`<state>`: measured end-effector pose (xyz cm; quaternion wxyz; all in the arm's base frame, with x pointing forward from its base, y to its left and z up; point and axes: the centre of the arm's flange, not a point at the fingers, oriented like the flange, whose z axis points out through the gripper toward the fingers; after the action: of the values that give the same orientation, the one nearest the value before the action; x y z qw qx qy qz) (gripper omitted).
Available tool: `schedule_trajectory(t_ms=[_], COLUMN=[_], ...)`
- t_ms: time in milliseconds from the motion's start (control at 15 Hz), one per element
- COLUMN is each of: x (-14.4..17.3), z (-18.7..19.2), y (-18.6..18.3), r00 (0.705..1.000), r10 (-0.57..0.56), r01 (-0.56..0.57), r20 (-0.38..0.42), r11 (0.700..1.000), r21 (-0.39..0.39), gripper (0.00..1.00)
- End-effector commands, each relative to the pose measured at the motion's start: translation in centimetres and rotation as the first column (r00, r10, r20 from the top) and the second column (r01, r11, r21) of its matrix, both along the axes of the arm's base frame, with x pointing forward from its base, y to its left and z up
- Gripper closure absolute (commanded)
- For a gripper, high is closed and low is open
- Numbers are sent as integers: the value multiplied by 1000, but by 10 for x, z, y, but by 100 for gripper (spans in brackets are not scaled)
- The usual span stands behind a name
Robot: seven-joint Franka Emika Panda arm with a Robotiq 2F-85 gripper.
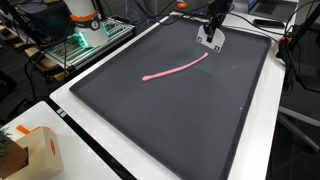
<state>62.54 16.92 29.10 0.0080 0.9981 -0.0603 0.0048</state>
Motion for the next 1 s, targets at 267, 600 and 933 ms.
schedule_trajectory(t_ms=[267,600,933], x=[7,-7,-13], z=[-52,-71,-86], y=[-12,-18,-19], r00=[1000,998,998], r10=[3,39,59], r01=[-3,-41,-60], r20=[8,44,37], r11=[999,997,997], r21=[44,58,40], gripper=[99,99,99])
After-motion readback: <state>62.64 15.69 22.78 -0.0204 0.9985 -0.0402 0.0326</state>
